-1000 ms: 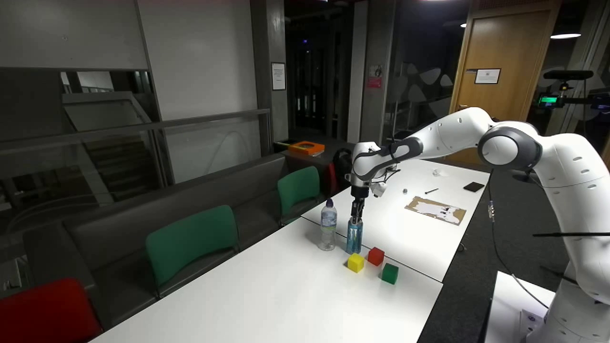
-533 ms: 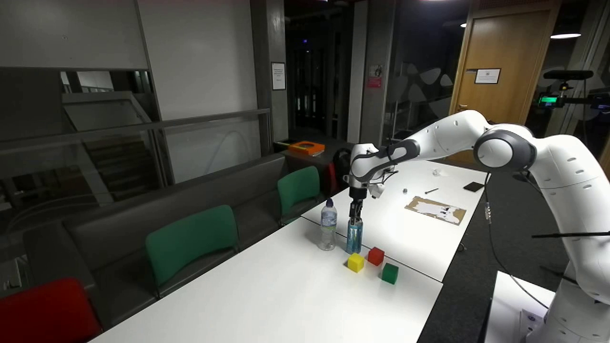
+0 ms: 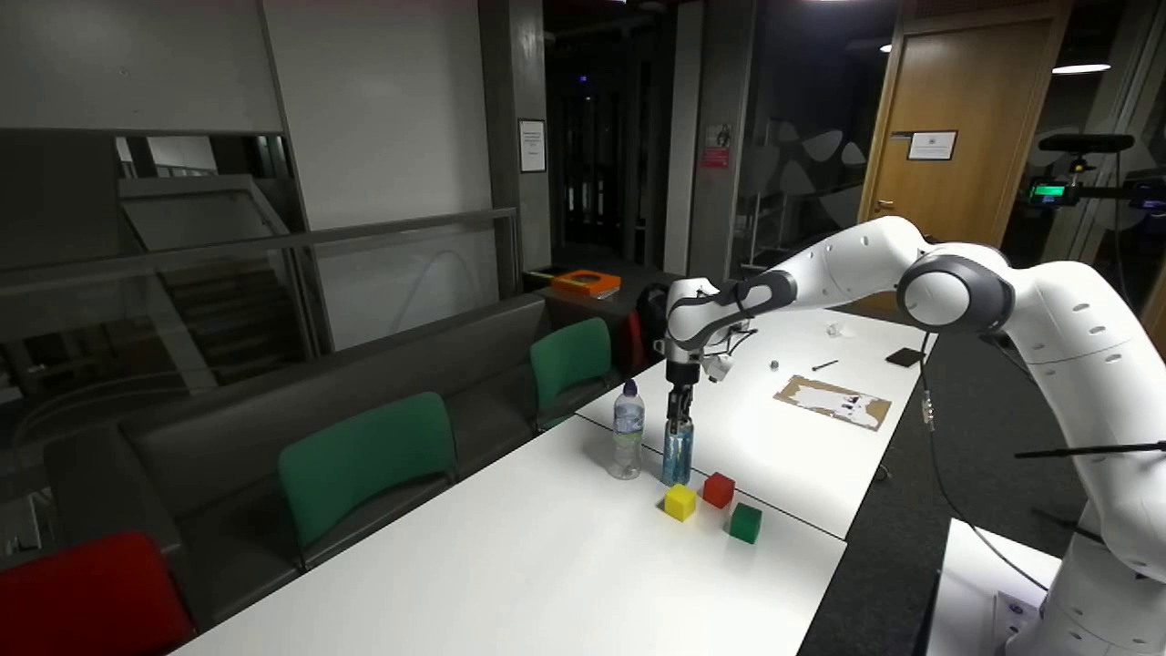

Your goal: Move the blue can to the right

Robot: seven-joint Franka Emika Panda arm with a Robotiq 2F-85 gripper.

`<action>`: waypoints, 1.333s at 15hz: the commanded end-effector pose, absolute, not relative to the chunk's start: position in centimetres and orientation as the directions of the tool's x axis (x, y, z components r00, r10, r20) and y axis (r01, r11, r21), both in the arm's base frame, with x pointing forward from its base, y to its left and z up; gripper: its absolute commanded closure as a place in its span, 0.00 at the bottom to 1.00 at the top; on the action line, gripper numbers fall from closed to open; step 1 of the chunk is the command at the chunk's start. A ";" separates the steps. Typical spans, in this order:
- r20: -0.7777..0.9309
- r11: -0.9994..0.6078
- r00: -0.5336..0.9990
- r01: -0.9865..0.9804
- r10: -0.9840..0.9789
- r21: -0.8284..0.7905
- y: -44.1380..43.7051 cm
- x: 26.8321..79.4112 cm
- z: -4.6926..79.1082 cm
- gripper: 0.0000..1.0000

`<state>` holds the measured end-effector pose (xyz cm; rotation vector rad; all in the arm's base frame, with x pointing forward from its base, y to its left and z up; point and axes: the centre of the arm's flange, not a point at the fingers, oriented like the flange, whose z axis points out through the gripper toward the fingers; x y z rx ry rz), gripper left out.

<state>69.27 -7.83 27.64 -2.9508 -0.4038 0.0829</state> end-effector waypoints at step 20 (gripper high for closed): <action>0.076 -0.968 0.972 0.231 0.224 -0.101 -12.0 68.4 37.0 0.56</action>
